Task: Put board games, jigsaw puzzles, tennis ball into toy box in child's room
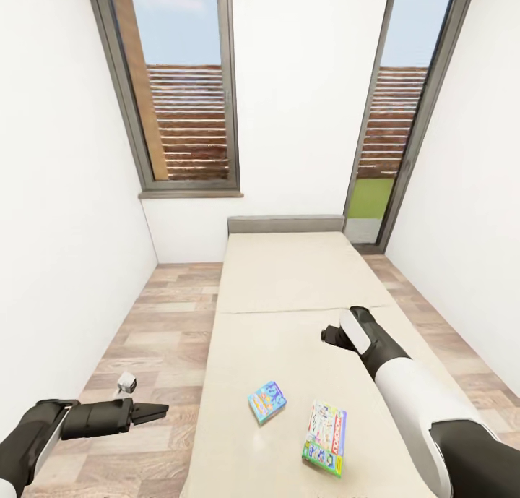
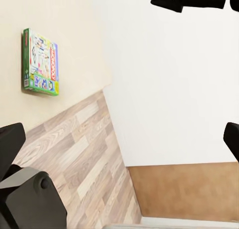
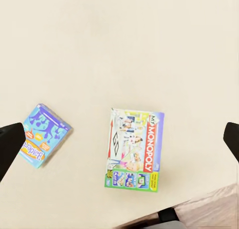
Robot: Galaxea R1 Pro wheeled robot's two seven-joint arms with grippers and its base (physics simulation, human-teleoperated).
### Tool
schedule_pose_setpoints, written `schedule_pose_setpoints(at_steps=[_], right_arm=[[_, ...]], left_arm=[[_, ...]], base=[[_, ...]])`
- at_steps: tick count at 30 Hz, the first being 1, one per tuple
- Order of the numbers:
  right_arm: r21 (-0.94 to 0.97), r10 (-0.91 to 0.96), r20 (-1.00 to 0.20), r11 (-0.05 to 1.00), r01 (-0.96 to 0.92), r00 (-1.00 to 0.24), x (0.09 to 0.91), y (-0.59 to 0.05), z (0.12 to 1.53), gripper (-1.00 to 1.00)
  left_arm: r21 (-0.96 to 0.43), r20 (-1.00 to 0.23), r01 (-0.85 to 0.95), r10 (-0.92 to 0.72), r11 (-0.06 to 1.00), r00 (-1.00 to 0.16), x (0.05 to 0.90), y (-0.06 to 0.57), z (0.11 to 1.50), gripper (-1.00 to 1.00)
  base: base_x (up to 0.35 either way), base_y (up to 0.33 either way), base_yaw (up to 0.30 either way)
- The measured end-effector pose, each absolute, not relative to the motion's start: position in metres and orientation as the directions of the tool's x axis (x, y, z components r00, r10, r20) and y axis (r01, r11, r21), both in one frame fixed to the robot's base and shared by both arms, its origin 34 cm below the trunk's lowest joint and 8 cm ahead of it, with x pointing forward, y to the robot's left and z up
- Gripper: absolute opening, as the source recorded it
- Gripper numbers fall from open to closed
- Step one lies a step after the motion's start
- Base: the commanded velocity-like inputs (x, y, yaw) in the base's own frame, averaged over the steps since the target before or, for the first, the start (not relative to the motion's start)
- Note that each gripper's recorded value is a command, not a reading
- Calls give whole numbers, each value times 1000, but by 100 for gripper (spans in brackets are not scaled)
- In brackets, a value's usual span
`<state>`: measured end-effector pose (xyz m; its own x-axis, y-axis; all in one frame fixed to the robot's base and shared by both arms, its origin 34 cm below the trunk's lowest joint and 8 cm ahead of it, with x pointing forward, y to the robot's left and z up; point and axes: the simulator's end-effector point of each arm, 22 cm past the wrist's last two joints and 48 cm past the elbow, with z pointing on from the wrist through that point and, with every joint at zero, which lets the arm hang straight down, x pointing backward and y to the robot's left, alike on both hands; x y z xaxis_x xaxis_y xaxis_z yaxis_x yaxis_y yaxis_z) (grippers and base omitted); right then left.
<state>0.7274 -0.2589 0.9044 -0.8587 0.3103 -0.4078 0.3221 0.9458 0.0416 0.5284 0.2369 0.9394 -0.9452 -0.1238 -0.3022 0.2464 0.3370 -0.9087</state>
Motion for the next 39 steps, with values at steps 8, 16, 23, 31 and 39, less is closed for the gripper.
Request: schedule_pose_setpoints(at_steps=[8,16,23,31,39], right_arm=[[20,304,-387,947,322,-870,721,-260,887,100],[-13,283,-394,950,313,-875,720,-264,879,100],[-35,262,-393,954,299,-881,720,-266,872,100],[-42,257,-384,955,295,-887,719,-265,865,100],[-53,245,-376,957,284,-894,717,-264,857,100]], left_arm=[[-905,-314,263,-110,335,-943,530,232,940,100],[-902,-321,272,-99,336,-942,530,229,938,100],[-904,-313,265,-97,336,-945,529,229,934,100],[-907,-301,253,-97,337,-949,528,229,928,100],[-910,-288,241,-96,337,-953,527,229,923,100]], base=[[0,0,0],[0,0,0],[0,0,0],[0,0,0],[0,0,0]])
